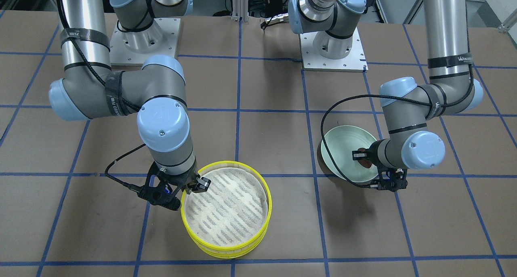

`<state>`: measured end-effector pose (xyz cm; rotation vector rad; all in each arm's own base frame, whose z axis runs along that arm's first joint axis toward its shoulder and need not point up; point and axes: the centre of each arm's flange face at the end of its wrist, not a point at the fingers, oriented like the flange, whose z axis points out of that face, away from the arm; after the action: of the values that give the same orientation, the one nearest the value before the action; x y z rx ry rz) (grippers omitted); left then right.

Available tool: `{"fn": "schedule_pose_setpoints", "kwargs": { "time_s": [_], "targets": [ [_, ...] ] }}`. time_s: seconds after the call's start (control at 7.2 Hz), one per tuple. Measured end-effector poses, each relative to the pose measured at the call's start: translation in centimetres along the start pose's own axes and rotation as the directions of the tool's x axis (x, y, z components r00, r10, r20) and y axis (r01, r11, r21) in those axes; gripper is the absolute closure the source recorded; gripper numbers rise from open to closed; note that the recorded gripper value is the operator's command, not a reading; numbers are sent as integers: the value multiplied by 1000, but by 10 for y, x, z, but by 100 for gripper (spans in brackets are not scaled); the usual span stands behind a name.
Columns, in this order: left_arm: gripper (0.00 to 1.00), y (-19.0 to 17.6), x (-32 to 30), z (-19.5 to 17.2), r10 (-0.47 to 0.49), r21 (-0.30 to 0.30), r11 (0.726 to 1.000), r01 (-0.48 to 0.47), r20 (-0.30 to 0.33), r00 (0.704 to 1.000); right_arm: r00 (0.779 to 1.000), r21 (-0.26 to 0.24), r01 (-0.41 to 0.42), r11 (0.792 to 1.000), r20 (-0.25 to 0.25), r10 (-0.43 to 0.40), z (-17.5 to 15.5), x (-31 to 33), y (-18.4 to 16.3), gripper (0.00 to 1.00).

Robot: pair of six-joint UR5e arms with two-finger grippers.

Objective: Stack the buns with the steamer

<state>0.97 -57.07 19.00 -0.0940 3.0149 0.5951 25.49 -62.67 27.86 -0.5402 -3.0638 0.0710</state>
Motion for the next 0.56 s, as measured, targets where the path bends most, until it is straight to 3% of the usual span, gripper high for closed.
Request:
{"fn": "schedule_pose_setpoints", "kwargs": {
  "time_s": [0.14, 0.28, 0.56],
  "targets": [
    [100, -2, -1, -8, -27, 16, 1000, 27, 0, 1000, 1000, 5, 4, 1000, 3, -4, 1, 0, -1, 13],
    [100, -3, -2, -17, -72, 31, 997, 72, -2, 997, 1000, 13, 4, 1000, 8, -4, 0, -1, -2, 0],
    [100, -6, 3, -55, -137, 97, 985, 141, -52, 989, 1000, 23, 9, 1000, 13, -10, -2, -1, -2, 0]
  ]
}}
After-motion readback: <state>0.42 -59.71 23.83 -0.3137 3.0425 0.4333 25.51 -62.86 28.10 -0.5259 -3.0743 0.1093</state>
